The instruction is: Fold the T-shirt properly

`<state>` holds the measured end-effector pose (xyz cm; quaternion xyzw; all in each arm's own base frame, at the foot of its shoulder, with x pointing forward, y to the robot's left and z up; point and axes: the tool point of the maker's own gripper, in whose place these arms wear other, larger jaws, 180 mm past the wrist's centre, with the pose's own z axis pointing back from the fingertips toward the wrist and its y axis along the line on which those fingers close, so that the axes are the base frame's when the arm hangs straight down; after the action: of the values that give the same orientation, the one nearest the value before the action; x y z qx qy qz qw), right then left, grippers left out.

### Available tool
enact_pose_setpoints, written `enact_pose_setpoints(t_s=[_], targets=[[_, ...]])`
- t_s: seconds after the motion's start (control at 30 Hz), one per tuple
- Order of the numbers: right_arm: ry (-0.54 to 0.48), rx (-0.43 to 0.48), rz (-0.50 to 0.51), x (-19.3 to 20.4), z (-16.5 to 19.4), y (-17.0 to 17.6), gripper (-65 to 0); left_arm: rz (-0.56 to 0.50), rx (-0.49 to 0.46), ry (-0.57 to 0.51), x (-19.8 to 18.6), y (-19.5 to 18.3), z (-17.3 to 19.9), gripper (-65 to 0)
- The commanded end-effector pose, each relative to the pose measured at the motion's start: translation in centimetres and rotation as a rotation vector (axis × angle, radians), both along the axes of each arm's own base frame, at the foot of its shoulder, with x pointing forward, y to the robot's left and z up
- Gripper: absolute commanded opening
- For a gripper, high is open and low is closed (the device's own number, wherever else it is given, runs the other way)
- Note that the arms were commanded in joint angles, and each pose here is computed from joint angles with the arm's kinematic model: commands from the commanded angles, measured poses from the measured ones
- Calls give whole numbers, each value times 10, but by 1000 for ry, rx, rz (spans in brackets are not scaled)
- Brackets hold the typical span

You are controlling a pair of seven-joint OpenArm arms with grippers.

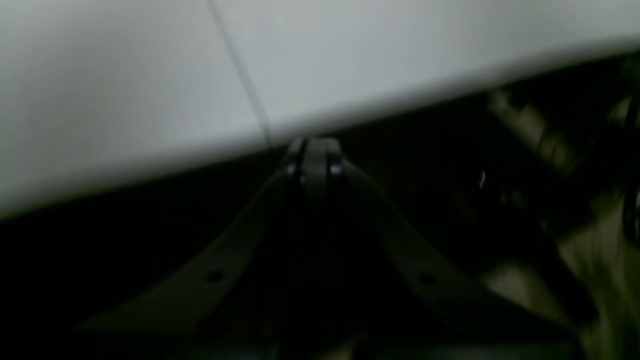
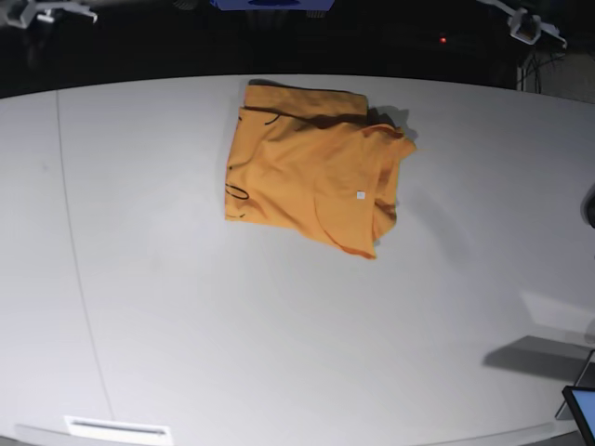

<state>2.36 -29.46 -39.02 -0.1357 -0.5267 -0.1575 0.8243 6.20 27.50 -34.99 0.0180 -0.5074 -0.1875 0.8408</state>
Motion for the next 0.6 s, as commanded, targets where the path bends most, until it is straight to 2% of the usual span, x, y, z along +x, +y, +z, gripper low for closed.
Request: enact_pose_setpoints(t_s=[0.0, 0.13, 0.23, 0.3, 0.43, 0.57], targets=[[6, -8, -13, -12, 0, -5, -650, -2, 6, -4, -6, 4, 5, -650], [143, 92, -25, -50, -46, 12, -650, 8, -52, 111, -35, -7, -26, -650], [301, 188, 7, -82, -93, 37, -650, 46, -114, 205, -60, -13, -58, -650], [420, 240, 55, -94, -128, 58, -650, 51, -151, 295, -80, -24, -88, -650], [666, 268, 164, -116, -185, 82, -650, 46, -145, 526, -116, -45, -155, -650], [790, 300, 277, -112, -222, 106, -650, 57, -225, 675, -129, -74, -202, -650]])
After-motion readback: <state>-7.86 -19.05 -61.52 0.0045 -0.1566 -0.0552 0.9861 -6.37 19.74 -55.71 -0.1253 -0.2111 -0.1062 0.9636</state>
